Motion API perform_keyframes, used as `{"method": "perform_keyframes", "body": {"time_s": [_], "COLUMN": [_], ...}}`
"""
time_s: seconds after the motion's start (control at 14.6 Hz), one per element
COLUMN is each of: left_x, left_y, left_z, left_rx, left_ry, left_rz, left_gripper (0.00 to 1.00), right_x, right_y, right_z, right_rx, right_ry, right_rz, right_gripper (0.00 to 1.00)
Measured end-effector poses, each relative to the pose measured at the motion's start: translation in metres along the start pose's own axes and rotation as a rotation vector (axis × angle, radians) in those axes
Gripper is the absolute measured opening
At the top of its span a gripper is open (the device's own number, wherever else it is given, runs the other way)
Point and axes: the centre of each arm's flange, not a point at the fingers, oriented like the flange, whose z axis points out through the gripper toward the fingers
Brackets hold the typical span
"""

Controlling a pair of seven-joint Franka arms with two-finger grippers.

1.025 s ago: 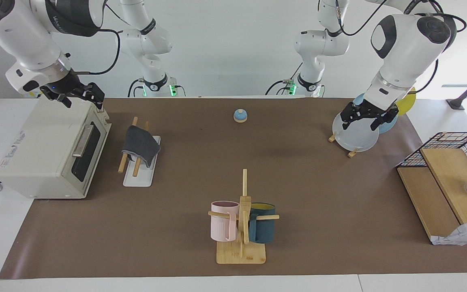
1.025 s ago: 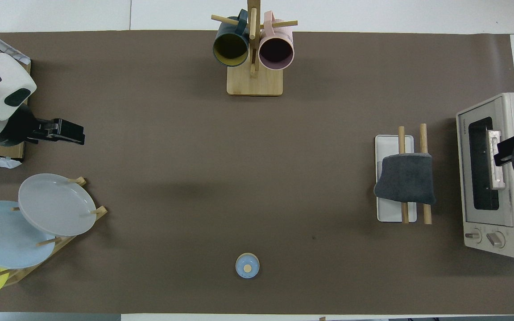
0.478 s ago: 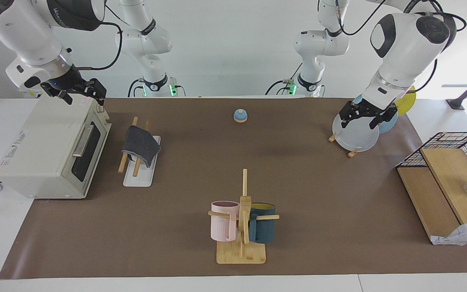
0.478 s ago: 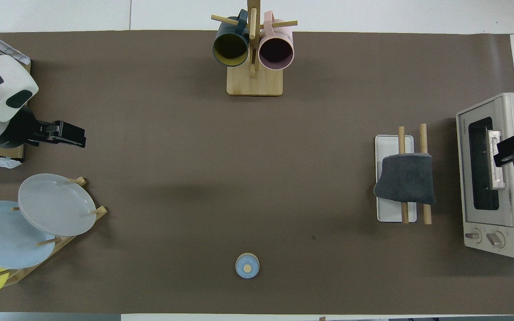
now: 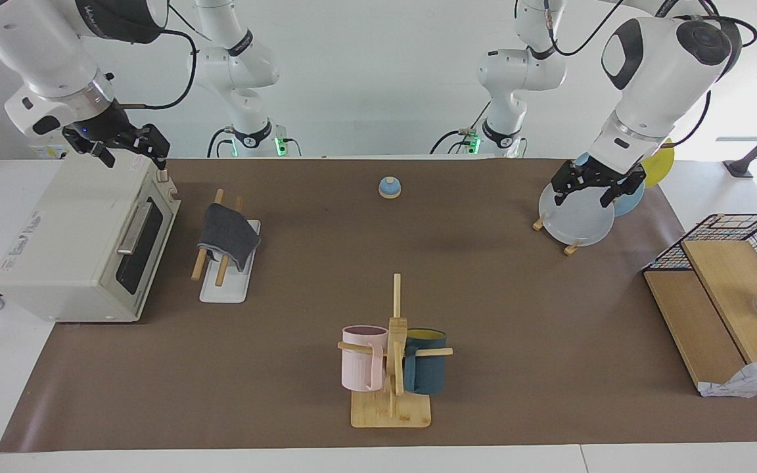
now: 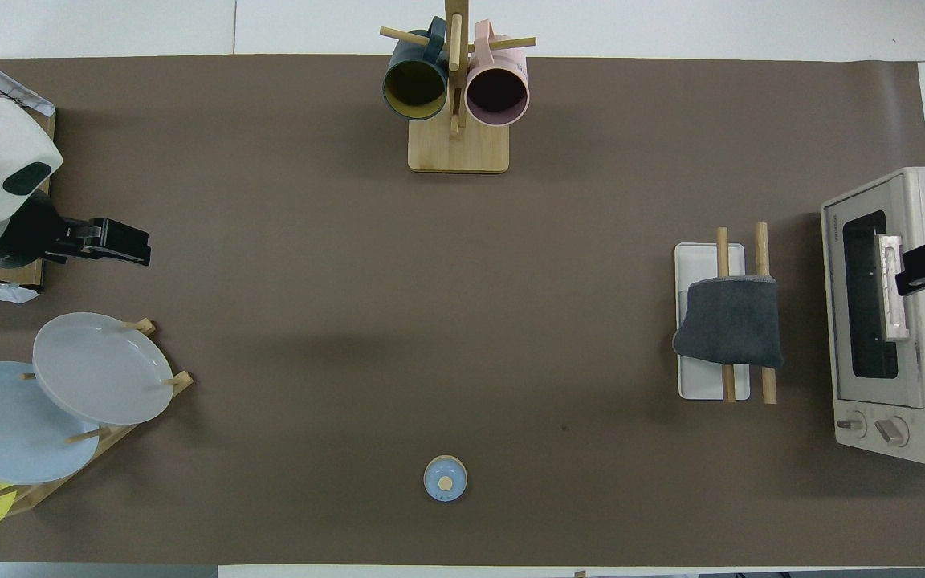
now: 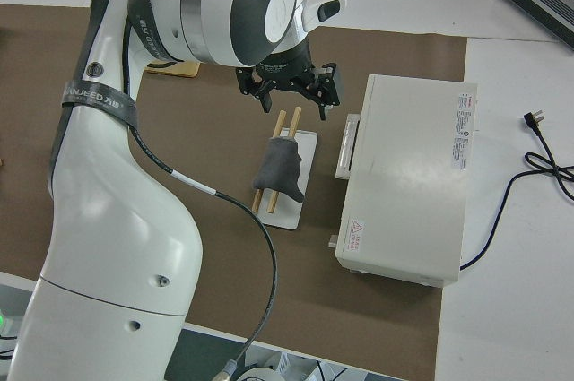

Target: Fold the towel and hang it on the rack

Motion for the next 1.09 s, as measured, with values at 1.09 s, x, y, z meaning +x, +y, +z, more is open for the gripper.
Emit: {"method": "perform_keyframes", "body": {"time_s": [1.09], "left_x": [-0.009], "left_y": [0.002], "left_z": [-0.015], "left_rx": [0.0], "left_ry": [-0.018], "left_rz": [0.003], "left_gripper": [1.0], "right_x": [0.008], "right_y": [0.002], "right_z": [0.015], "right_rx": [0.027], "right_ry": [-0.003], "right_rz": [0.005], "right_gripper": [1.0]}}
